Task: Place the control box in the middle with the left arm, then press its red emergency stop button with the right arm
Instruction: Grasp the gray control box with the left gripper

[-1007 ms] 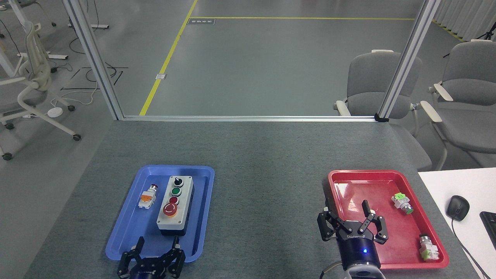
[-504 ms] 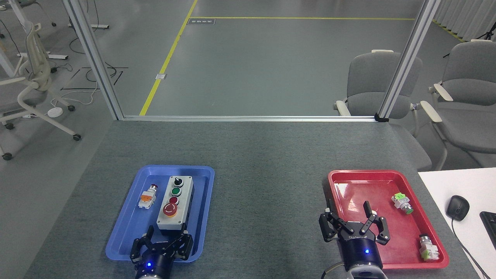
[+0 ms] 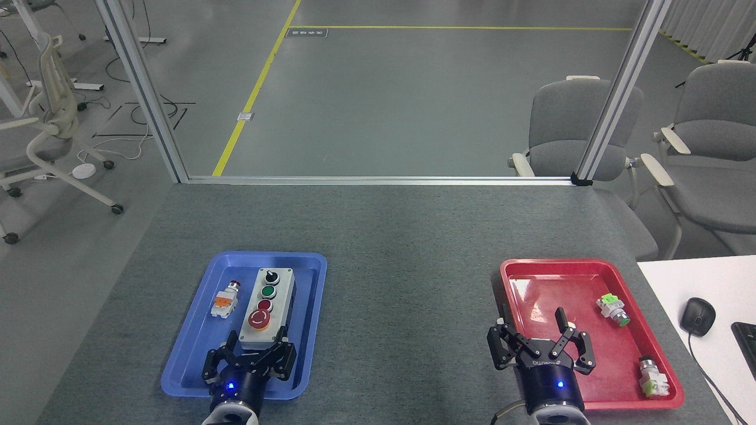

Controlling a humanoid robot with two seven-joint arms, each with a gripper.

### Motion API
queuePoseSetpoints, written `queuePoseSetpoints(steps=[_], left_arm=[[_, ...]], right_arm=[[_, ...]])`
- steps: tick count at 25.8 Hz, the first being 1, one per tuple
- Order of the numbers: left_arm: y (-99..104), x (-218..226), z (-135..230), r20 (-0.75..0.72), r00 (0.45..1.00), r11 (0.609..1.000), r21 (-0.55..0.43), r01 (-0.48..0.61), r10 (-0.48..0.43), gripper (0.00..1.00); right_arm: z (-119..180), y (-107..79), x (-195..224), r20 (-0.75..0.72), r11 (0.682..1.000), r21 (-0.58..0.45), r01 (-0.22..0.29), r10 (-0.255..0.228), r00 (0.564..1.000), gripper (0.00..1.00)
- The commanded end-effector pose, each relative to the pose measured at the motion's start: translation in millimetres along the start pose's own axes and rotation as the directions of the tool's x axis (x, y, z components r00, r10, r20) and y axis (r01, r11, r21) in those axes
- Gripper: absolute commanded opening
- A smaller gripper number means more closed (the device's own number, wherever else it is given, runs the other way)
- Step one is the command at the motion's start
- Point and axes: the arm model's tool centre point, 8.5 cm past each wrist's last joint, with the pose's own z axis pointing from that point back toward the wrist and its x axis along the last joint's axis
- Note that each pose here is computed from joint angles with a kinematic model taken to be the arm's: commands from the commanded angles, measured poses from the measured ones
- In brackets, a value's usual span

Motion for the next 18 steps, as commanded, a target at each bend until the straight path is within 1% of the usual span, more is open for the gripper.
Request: queuePoseSetpoints(steps=[1,7,10,11,12,13,17,18], left_arm=[[-2.5,3.5,-5.9,0.002,1.000,1.000,-0.013,-0.005,0.005,0.99],[4.1,5.9,-16.1,0.000,1.000,0.999,-0.005,-0.031,0.031,0.99],[5.4,5.4,-17.9,0.000,1.000,1.000,-0.005,-0.030,0.030,0.98],[4.9,4.8,-17.9,0.001,1.000,1.000,-0.008,-0.028,0.028,0.91],[5.3,2.5,-18.0,0.005,1.000,1.000,-0.008,-0.024,0.024,0.80],[4.9,1.8,-17.9,0.009,1.000,1.000,-0.009,-0.021,0.021,0.71],[3.7,1.4,-17.4,0.019,1.000,1.000,-0.013,-0.020,0.020,0.49],[4.5,1.9,-17.9,0.023,1.000,1.000,-0.012,-0.020,0.020,0.42]], right_arm=[[0.0,-0.2,-0.1,0.000,1.000,-0.003,0.000,0.000,1.000,0.97],[0.1,-0.2,0.8,-0.002,1.000,-0.003,0.003,-0.003,1.000,0.97],[0.1,0.0,0.6,-0.003,1.000,-0.002,0.003,-0.003,1.000,0.97],[0.1,0.0,0.6,-0.003,1.000,-0.002,0.003,-0.003,1.000,0.97],[0.1,0.0,0.6,-0.003,1.000,-0.002,0.003,-0.003,1.000,0.97],[0.1,0.0,0.6,-0.003,1.000,-0.002,0.003,-0.003,1.000,0.97],[0.2,0.1,2.2,-0.003,1.000,-0.001,0.008,-0.008,1.000,0.97],[0.2,0.1,2.2,-0.003,1.000,-0.001,0.008,-0.008,1.000,0.97]])
